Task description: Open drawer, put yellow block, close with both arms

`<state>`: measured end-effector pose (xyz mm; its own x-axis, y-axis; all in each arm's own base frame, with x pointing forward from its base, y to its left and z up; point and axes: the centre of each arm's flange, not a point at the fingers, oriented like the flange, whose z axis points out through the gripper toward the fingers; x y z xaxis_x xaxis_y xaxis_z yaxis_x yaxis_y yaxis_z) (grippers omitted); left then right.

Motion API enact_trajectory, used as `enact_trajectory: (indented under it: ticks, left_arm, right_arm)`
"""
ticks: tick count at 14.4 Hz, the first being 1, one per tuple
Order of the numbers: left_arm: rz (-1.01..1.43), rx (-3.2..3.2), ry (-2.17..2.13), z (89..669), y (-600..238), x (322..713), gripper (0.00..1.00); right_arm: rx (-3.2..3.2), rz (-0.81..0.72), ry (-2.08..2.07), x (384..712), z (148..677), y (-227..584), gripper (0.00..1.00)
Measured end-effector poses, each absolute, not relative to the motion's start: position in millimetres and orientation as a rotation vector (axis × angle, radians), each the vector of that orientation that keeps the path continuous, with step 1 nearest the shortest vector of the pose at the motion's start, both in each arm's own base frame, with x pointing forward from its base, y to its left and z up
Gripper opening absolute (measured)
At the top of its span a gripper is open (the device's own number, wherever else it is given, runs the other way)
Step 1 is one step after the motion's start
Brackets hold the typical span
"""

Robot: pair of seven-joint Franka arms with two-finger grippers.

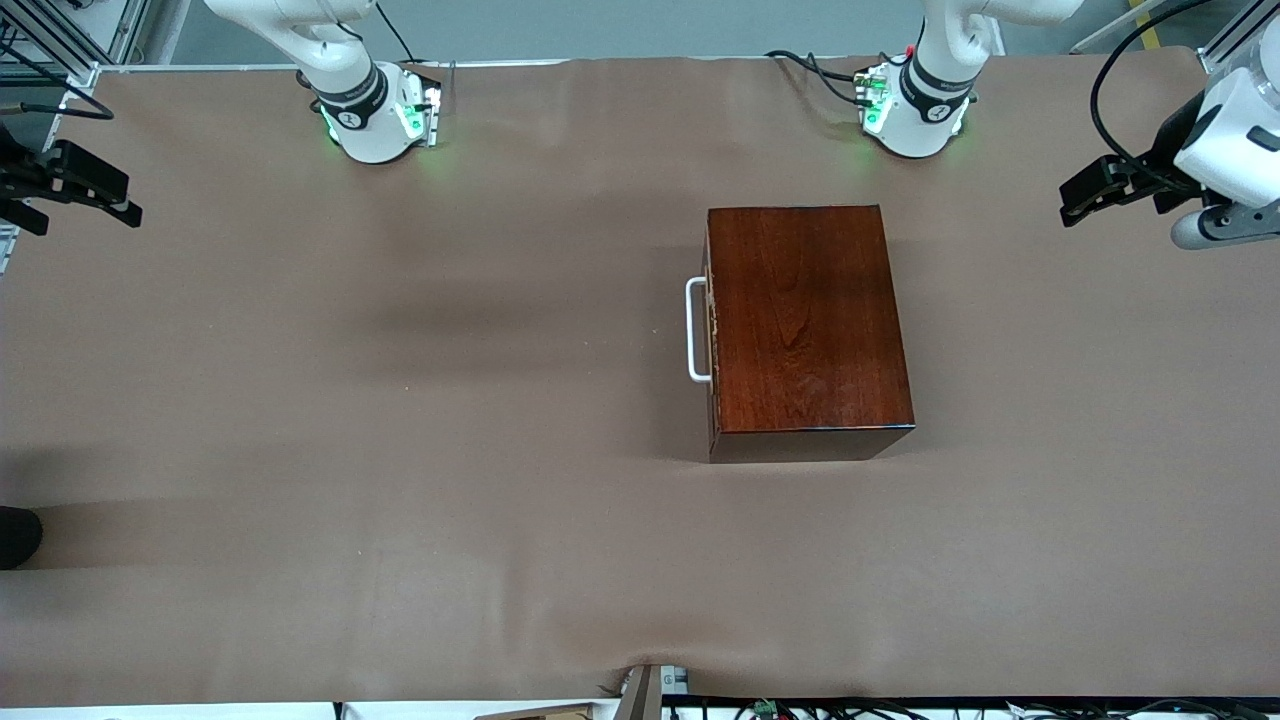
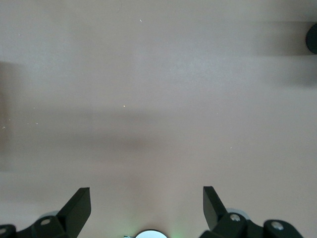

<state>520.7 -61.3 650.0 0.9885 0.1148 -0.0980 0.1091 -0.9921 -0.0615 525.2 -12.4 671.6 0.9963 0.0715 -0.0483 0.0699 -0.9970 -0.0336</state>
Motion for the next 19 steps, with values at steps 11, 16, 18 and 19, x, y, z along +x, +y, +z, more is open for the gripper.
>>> enact_trajectory:
  ticks: [11,16,18,19]
  left_arm:
    - [0.084,-3.079,-0.154,646,-70,525,1.0]
    - [0.013,-3.086,-0.118,638,-68,513,1.0]
    - [-0.001,-3.087,-0.117,642,-68,511,1.0]
    - [-0.008,-3.088,-0.119,643,-67,511,1.0]
  right_arm:
    - [-3.107,0.077,-0.108,525,672,-13,1.0]
    - [-3.107,0.077,-0.108,525,672,-13,1.0]
    - [-3.107,0.077,-0.108,525,672,-13,1.0]
    - [-3.107,0.077,-0.108,525,672,-13,1.0]
